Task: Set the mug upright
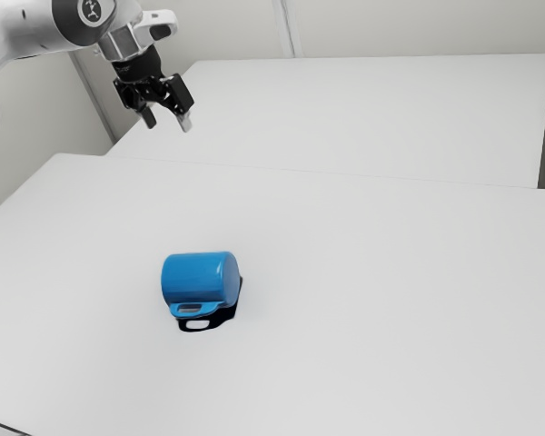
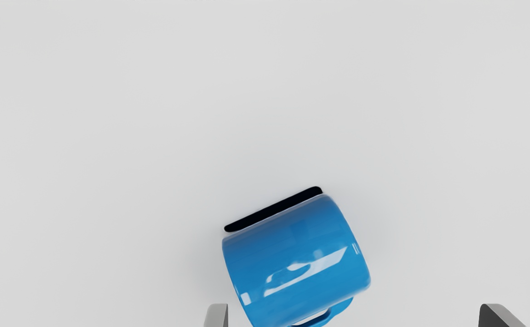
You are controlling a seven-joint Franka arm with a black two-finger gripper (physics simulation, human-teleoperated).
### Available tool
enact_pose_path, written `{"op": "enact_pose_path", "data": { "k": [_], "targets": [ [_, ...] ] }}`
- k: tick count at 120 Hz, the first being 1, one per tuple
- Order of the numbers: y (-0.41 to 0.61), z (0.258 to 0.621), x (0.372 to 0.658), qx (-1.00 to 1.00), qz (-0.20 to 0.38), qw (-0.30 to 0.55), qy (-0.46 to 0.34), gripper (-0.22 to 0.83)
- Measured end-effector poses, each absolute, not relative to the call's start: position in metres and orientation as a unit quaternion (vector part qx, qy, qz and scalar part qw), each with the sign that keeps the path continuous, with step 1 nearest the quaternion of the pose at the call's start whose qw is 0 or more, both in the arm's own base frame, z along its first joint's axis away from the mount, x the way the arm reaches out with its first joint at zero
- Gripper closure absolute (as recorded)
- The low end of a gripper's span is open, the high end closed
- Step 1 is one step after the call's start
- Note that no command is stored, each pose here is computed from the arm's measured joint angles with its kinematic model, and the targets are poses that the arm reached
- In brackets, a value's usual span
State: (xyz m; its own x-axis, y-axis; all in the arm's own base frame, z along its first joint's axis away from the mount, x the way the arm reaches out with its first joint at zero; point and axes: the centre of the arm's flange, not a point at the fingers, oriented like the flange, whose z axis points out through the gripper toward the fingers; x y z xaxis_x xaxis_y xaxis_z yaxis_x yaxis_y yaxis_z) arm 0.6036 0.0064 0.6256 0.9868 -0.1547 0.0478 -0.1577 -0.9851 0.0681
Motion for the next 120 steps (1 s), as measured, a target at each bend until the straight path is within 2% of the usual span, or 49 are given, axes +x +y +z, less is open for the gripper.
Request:
{"op": "enact_pose_path", "data": {
  "k": [34,52,63,92,109,120],
  "targets": [
    [0.007,0.623,0.604,0.995,0.022,0.038,-0.085,0.0],
    [0.019,0.613,0.58,0.994,0.008,0.085,-0.067,0.0],
    [0.048,0.594,0.559,0.989,-0.008,0.147,-0.031,0.0],
    [0.146,0.532,0.526,0.953,-0.031,0.297,0.049,0.0],
    [0.189,0.487,0.514,0.931,-0.032,0.357,0.076,0.0],
    [0.181,0.463,0.52,0.921,-0.038,0.382,0.061,0.0]
  ]
}}
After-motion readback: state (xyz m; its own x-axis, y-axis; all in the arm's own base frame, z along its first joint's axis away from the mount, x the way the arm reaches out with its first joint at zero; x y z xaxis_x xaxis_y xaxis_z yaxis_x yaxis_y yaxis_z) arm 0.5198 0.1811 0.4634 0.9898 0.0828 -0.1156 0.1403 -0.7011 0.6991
